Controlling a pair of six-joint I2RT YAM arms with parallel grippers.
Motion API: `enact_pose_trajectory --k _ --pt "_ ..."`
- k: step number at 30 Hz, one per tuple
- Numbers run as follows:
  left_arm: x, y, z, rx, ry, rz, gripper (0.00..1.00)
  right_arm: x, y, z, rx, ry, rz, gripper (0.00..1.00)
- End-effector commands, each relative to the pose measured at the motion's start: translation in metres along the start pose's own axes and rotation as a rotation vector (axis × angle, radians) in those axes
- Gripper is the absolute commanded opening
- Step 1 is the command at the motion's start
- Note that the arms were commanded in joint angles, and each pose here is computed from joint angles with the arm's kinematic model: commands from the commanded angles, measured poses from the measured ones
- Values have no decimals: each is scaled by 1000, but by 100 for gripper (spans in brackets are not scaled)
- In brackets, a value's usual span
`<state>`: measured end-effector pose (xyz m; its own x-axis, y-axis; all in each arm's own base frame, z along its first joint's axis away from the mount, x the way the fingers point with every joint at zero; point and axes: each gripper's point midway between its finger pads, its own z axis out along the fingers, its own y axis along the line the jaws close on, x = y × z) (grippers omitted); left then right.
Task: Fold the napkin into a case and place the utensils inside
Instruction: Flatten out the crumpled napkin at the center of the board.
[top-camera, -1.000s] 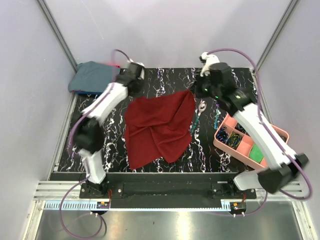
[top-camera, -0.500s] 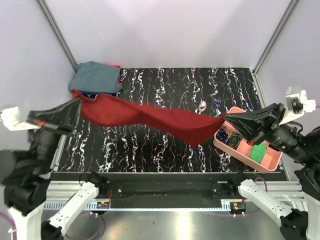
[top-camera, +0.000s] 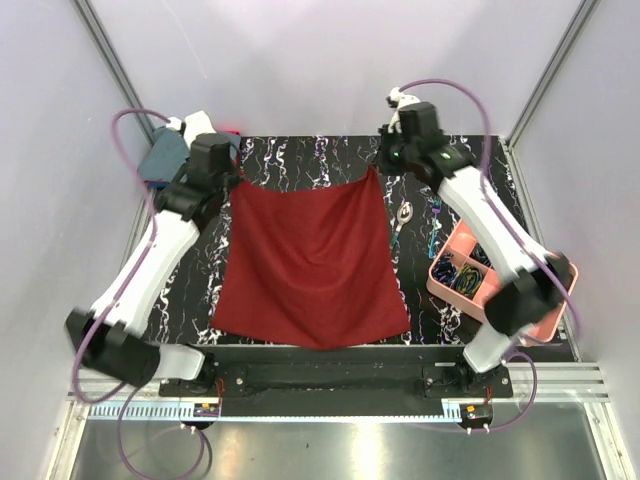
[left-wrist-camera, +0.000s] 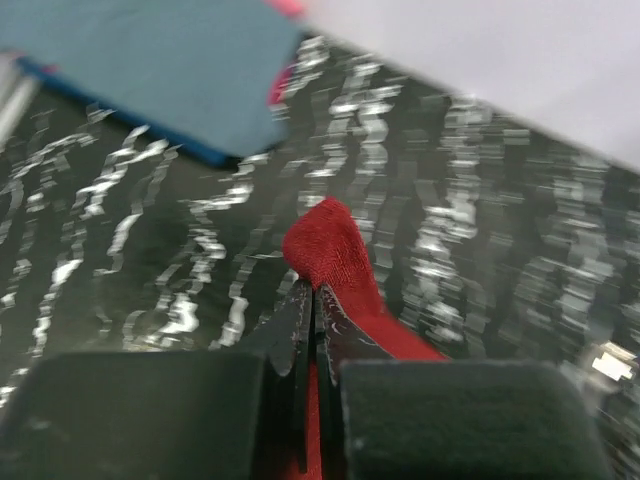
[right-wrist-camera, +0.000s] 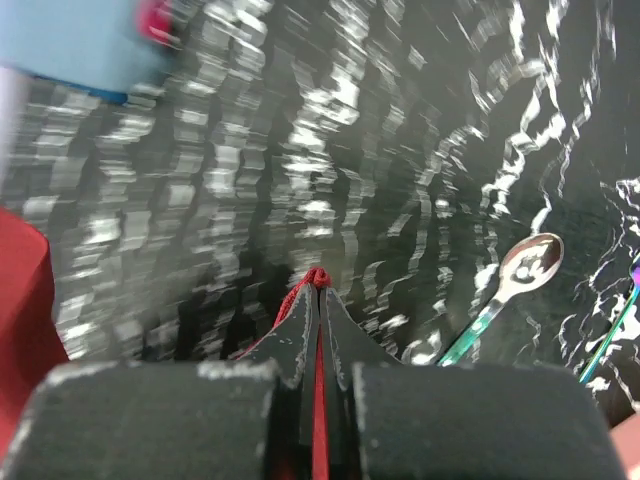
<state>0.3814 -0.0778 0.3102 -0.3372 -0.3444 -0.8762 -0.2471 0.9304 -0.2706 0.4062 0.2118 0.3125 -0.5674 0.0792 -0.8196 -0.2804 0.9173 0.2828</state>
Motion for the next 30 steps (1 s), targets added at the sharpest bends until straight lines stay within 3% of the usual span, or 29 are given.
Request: enact_pose_trajectory --k 1,5,9,15,22,26,30 --pt "-46 8 35 -70 -181 -43 0 -30 -17 37 39 -65 -38 0" --pt "-65 -11 19 74 -242 -57 0 -49 -2 29 -32 -95 -104 0" --pt "-86 -23 -23 207 -290 -65 0 -55 18 -15 -132 -141 -135 0" --pt "-111 -21 -131 438 -425 -110 0 -51 63 -128 -402 -268 -229 0" --pt "-133 7 -248 581 -617 -111 0 -47 121 -290 -777 -520 -351 0" --pt "-142 26 -298 607 -715 -115 0 -35 139 -347 -933 -577 -420 0" --pt "-153 41 -325 597 -787 -148 0 -35 136 -362 -911 -623 -405 0"
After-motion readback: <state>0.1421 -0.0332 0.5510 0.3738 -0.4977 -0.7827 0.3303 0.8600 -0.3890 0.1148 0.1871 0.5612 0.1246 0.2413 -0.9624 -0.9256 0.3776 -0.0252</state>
